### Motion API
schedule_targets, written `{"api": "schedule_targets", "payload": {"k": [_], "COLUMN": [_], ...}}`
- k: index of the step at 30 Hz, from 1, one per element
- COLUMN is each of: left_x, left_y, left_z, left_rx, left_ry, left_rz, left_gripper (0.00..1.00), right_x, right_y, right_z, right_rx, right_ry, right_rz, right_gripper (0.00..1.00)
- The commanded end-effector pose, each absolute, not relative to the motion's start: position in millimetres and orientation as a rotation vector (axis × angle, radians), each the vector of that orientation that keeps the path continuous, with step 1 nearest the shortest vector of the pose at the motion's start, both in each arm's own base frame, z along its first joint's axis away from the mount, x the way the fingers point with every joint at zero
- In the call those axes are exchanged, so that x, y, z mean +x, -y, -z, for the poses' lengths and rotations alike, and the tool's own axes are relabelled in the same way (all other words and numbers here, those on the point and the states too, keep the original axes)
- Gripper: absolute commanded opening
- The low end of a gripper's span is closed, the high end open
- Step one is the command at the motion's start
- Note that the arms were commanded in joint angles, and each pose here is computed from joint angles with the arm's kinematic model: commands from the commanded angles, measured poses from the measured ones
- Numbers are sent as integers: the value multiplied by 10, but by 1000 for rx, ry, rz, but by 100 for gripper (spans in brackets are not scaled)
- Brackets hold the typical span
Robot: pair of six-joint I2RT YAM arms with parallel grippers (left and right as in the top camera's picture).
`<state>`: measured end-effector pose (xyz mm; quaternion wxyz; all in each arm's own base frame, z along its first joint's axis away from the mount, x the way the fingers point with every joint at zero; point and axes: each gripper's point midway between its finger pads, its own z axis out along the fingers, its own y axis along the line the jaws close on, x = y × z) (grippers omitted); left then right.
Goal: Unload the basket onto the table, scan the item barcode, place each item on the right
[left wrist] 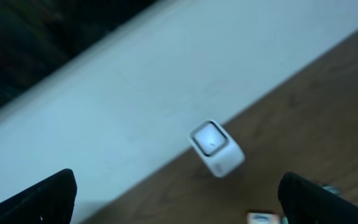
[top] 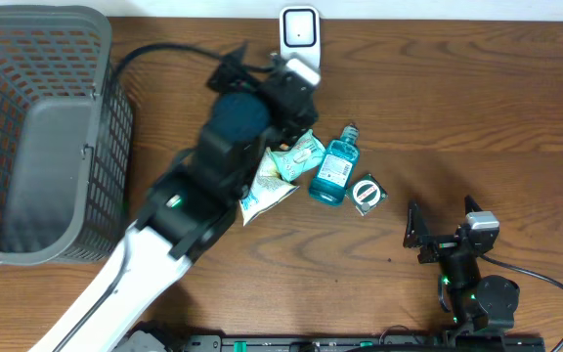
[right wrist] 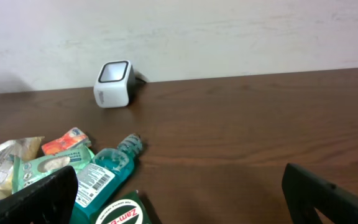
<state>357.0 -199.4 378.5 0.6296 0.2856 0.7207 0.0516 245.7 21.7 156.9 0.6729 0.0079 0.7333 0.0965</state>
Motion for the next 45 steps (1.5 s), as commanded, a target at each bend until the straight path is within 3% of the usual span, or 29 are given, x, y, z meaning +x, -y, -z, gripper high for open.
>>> {"api": "schedule_targets", "payload": {"k": [1,6,20,31,45], "left_x": [3293,2841,1733,909,-88], "left_y": [1702,1351,469,-348,-113], "left_z": [-4226,-4708,-5453,-5672,-5920], "left_rx": [607,519,309,21,15], "left_ry": [-1565,-1454,-1189,-1036,-888], "left_rz": [-162,-126,-56,-223,-44], "left_gripper": [98,98,98,98,98], "right_x": [2454,2454,2454,2454,2454], "right_y": [-238,-238,-238,-238,-238], "right_z": [-1561,-1561,-1561,-1561,-1561], "right_rx": [19,19,19,19,19], "right_ry": [-1654,-1654,-1654,-1654,-1654], "right_rz": [-232,-232,-232,-232,-232], "right_gripper": [99,99,99,99,99]}}
